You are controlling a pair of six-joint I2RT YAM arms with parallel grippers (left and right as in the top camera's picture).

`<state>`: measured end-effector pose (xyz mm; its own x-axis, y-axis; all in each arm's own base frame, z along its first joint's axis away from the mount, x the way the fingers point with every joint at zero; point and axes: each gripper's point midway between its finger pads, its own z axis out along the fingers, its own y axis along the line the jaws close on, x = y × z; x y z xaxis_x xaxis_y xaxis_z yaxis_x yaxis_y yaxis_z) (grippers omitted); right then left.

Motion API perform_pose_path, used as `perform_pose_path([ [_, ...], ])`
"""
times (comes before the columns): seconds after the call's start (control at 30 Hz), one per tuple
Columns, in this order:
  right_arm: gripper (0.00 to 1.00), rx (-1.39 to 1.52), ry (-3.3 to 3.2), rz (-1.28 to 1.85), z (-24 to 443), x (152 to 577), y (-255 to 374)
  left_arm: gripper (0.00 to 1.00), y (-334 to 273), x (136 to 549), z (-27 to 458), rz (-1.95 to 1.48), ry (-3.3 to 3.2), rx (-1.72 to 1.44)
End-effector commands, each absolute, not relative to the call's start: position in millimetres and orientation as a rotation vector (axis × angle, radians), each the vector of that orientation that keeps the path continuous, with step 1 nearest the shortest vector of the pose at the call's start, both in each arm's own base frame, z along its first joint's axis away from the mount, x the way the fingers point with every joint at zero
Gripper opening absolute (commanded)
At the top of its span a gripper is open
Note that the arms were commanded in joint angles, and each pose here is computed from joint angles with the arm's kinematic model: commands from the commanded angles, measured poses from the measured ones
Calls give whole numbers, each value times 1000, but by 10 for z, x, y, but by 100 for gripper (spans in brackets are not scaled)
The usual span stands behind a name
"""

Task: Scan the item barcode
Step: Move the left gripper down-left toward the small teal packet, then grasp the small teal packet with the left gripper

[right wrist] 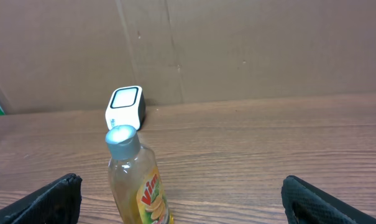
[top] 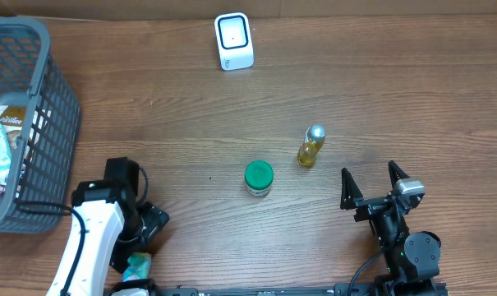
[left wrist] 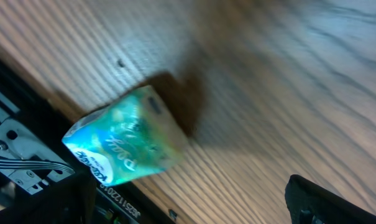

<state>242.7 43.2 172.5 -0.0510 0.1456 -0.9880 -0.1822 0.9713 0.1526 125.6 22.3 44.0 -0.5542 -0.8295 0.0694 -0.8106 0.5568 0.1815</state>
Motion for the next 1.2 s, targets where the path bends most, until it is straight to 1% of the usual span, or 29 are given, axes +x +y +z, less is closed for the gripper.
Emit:
perform_pose_path([
  [0.0,100,-34,1599,271,1701,2424,444,100,334,1165,403,-263,-2608,1467],
  [0.43,100,-34,1599,271,1701,2424,444,99,275,1184,297,-195,-2657,1384],
  [0.6,100,-34,1599,271,1701,2424,444,100,132,1131,282,-97,-2611,1371],
  [0.67,100,-34,1599,271,1701,2424,444,96,106,1113,266,-81,-2600,1370],
  [0.73,100,-34,1599,271,1701,2424,444,87,107,1119,237,-78,-2604,1376],
  [0.8,100,-34,1599,271,1701,2424,444,82,108,1133,192,-72,-2610,1391],
  [0.87,100,-34,1599,271,1701,2424,444,83,92,1124,147,-65,-2574,1460],
  [0.9,100,-34,1599,271,1701,2424,444,86,74,1119,125,-55,-2550,1497],
  [0.97,100,-34,1598,271,1703,2424,444,95,41,1115,92,-33,-2518,1543],
  [1.0,100,-34,1599,271,1701,2424,444,98,41,1111,84,-36,-2503,1567],
  [1.07,100,-34,1599,271,1701,2424,444,99,46,1138,66,-31,-2498,1601],
  [1.17,100,-34,1599,271,1701,2424,444,94,51,1274,43,15,-2539,1625],
])
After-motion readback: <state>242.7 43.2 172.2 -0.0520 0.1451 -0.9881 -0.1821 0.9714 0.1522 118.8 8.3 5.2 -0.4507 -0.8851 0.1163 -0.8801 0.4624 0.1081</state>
